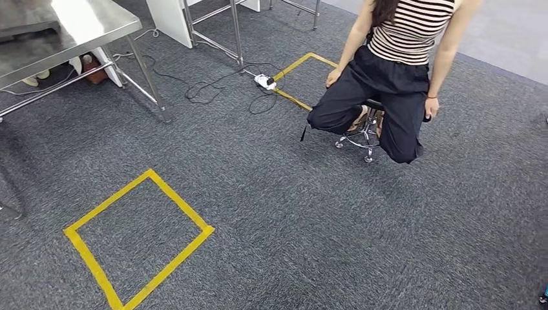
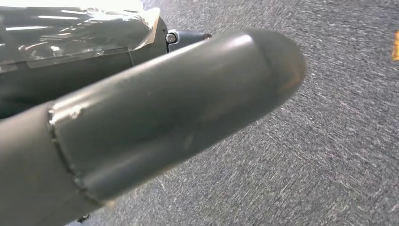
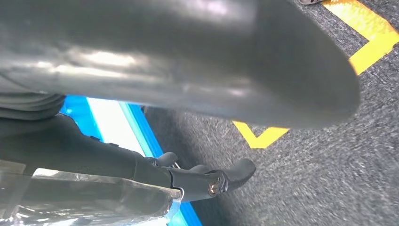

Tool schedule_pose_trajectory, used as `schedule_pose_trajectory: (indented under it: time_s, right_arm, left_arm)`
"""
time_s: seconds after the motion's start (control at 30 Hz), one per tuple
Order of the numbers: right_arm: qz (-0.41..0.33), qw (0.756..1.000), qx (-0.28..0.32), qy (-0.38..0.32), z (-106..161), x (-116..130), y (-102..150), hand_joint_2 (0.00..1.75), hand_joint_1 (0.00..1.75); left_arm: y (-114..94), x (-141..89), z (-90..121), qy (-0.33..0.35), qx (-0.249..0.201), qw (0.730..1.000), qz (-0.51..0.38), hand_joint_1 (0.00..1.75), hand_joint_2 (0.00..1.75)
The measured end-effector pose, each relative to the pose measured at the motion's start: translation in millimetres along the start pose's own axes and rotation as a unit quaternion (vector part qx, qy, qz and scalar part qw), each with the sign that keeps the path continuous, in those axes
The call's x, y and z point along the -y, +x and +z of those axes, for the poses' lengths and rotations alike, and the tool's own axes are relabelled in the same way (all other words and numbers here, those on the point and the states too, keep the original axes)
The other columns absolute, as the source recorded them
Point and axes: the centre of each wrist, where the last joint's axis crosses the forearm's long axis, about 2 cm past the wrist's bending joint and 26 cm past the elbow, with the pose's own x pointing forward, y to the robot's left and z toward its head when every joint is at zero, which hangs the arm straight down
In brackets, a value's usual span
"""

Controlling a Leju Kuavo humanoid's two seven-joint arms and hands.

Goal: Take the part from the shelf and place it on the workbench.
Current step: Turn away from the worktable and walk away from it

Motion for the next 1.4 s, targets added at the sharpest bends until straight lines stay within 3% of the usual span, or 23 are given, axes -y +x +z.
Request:
schedule_pose_trajectory:
  time_s: [0.3, 0.73, 1.4]
  right_arm:
    - [0.0, 1.0, 0.01, -0.002, 0.7, -0.7, 0.4, 0.0, 0.0]
    - [0.014, 0.999, 0.017, 0.036, -2.0, 2.3, 2.4, 0.0, 0.0]
    - [-0.007, 0.999, -0.007, 0.044, -4.3, 3.0, -3.3, 0.0, 0.0]
  left_arm:
    - [1.7, -1.3, -0.5, 0.011, 0.013, 0.999, -0.037, 0.0, 0.0]
    - [1.5, 2.9, 2.1, -0.003, 0.008, 1.0, -0.025, 0.0, 0.0]
    - [2.8, 1.2, 0.8, -0.013, 0.026, 0.999, -0.043, 0.0, 0.0]
